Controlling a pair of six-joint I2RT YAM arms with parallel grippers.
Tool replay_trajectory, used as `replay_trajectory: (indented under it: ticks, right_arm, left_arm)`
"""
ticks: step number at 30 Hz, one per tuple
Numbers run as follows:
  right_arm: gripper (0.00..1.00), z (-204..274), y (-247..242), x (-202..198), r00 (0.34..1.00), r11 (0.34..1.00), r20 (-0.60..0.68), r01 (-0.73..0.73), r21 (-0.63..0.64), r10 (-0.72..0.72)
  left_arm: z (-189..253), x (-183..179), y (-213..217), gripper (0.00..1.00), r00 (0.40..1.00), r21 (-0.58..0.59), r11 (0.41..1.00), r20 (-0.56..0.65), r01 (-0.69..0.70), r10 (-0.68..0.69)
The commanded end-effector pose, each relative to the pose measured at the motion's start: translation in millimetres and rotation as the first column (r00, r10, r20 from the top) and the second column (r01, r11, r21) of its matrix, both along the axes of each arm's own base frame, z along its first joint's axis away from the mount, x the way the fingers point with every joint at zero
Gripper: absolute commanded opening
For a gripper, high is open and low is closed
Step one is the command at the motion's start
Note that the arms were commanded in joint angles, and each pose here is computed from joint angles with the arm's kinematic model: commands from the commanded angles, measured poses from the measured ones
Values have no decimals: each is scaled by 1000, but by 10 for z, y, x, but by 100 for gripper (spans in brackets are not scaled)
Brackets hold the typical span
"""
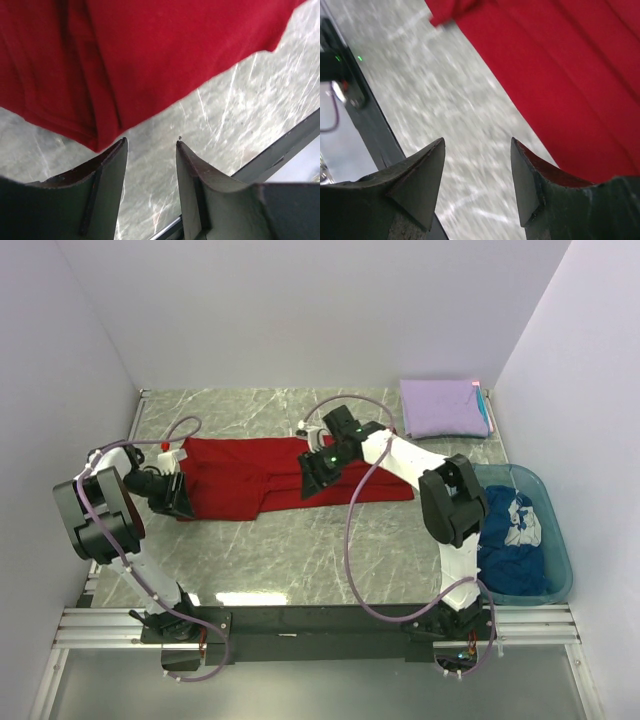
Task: Fold and stack the t-shirts
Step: Fold the tshirt
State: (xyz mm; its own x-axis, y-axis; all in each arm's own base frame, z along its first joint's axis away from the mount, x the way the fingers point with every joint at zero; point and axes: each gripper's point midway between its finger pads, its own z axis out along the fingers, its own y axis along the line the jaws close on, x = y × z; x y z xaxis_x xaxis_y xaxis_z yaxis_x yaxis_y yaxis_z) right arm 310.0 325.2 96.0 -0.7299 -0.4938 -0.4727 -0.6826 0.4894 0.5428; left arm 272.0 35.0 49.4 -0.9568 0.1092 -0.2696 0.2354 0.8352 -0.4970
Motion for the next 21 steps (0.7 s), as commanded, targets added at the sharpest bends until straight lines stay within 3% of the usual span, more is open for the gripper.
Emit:
replay_trajectory:
  ticks: [1,11,17,21]
  right_arm:
    - [62,127,362,108,999,993,23,37,108,-40]
    - [62,-97,683,-20,999,994,-28,26,108,-23]
    - [63,-113,619,-96,1000,996,-25,10,94,-8]
    - [63,-68,559,-82,1000,996,-17,9,84,-8]
  left_arm:
    - [-53,128,25,49,999,-7,999,4,-49,49]
    - [-167,180,-72,43,998,-45,997,-20,-56,55]
    - [9,195,-93,28,999,-55,998,6,-38,39]
    - [106,201,-95,11,999,-59,998,8,-32,33]
